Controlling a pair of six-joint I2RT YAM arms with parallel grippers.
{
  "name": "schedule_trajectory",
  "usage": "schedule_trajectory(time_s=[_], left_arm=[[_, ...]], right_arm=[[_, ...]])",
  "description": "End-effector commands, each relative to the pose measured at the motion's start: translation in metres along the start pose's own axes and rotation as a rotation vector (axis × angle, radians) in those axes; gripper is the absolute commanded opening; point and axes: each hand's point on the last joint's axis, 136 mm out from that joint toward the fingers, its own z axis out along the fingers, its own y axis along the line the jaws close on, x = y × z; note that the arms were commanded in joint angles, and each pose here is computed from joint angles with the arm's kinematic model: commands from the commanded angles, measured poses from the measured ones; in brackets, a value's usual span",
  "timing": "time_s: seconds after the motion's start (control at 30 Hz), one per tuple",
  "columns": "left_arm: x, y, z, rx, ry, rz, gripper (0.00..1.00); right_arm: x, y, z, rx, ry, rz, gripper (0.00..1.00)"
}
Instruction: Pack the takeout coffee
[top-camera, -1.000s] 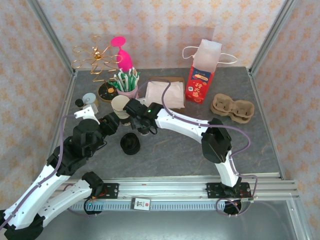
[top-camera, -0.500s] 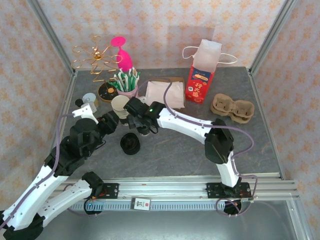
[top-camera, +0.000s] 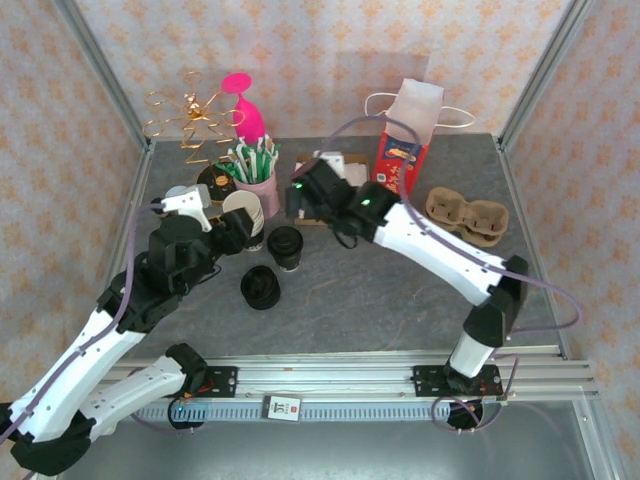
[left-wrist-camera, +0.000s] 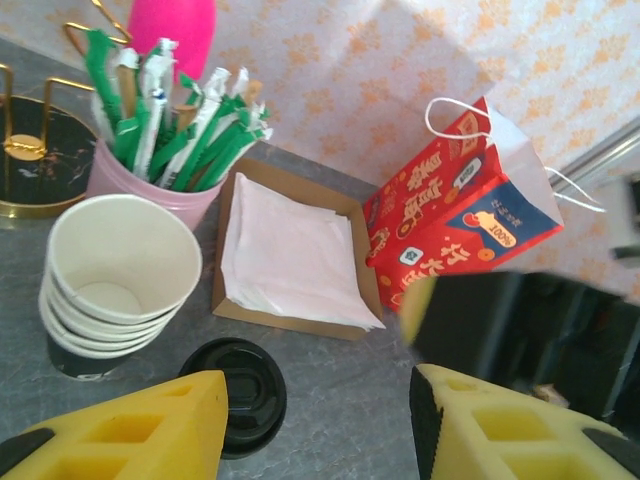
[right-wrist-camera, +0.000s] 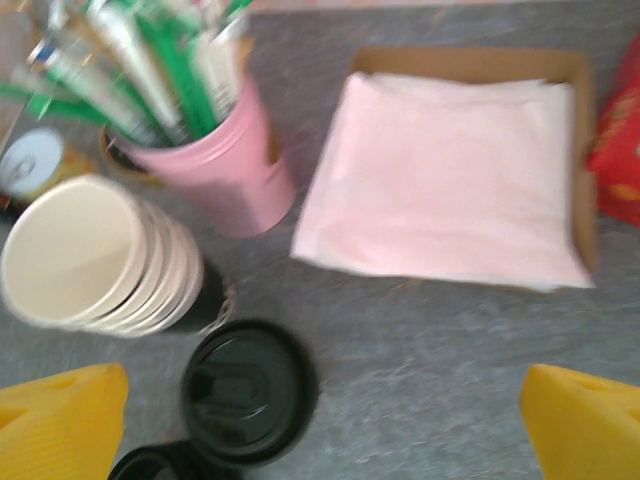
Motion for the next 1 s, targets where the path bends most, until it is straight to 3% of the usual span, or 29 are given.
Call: schedule_trajectory(time_s=[0.0,0.5,0.97], left_arm=[[-0.010,-0.024,0.008,0.077,0.000,0.067,0.52],[0.002,-0.046,0.051,0.114,0.055,0.159,0.53],[0.005,-0.055,0.075,0.116,0.067,0.185,0.54]], right_arm=[[-0.014,-0.046,-0.012,0.102,-0.042,0.061,1.00],[-0.082,-0.184,-0.028,0.299,-0.167,0.279,0.97],[-0.104,-0.271,-0.007,0.401,-0.167,0.399,0.87]])
